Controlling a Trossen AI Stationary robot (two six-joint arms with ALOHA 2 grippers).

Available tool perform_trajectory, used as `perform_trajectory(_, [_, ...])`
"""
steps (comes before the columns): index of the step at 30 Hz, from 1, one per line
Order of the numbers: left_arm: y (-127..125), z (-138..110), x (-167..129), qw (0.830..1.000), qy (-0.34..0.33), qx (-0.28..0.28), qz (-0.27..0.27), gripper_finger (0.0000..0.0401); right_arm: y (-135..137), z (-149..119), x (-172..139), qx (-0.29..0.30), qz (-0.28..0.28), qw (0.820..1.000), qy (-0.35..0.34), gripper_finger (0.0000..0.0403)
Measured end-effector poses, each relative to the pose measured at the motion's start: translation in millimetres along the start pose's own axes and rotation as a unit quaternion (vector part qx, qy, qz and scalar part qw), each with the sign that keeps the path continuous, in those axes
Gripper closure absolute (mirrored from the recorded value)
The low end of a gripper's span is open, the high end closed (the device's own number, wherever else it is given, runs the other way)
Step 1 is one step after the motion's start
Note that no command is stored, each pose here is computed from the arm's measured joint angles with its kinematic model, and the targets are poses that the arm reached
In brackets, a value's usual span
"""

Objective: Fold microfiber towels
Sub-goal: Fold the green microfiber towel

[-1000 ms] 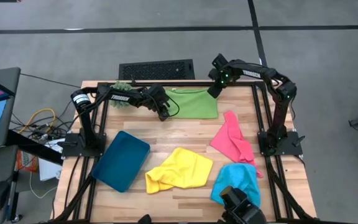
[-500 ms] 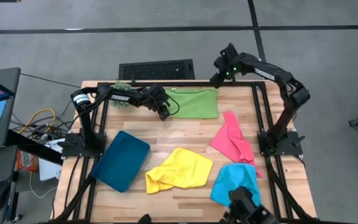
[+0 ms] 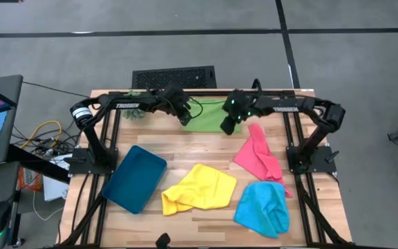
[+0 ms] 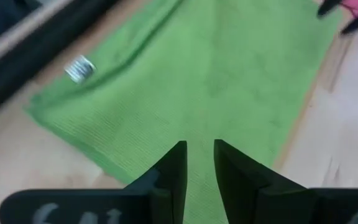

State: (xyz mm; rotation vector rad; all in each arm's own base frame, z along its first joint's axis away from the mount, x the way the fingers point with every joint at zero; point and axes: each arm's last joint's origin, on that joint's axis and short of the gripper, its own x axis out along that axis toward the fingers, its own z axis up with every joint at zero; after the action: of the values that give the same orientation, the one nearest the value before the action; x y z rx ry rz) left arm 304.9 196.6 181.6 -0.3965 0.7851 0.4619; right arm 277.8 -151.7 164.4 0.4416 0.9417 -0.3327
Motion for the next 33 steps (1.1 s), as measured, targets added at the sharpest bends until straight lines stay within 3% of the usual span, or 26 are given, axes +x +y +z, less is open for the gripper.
perform_trajectory(3, [8.7, 5.9, -1.3, 0.999, -0.029, 0.037, 0.016, 0.0327, 6.8, -13.7, 7.5, 0.007, -0.016, 1.0, 0.013, 0.0265])
perform_trajectory(7, [28.6, 15.7, -4.8, 0.996, -0.075, 0.04, 0.029, 0.0338, 4.7, -29.2, 12.7, 0.031, -0.026, 0.999, 0.034, 0.027])
perform_trajectory(12, [48.5, 27.7, -12.5, 0.991, -0.125, 0.048, -0.012, 0.0349, 4.3, -30.9, 13.4, 0.036, -0.029, 0.998, 0.035, 0.0269])
perform_trajectory(15, [50.4, 32.4, -8.2, 0.99, -0.12, 0.075, -0.019, 0.0359, 3.3, -29.8, 13.3, 0.034, -0.032, 0.998, 0.029, 0.027])
perform_trajectory(21, [46.9, 41.2, 19.8, 0.991, -0.037, 0.121, -0.044, 0.0398, -4.7, -27.9, 12.0, 0.049, -0.038, 0.998, 0.021, 0.0274])
perform_trajectory(27, [51.4, 61.1, 25.8, 0.985, 0.009, 0.169, -0.025, 0.0352, -7.2, -27.5, 11.5, 0.06, -0.04, 0.997, 0.019, 0.0274])
perform_trajectory(33, [51.0, 51.1, 43.9, 0.976, 0.06, 0.205, -0.043, 0.0287, -7.1, -27.5, 11.5, 0.06, -0.04, 0.997, 0.019, 0.0275])
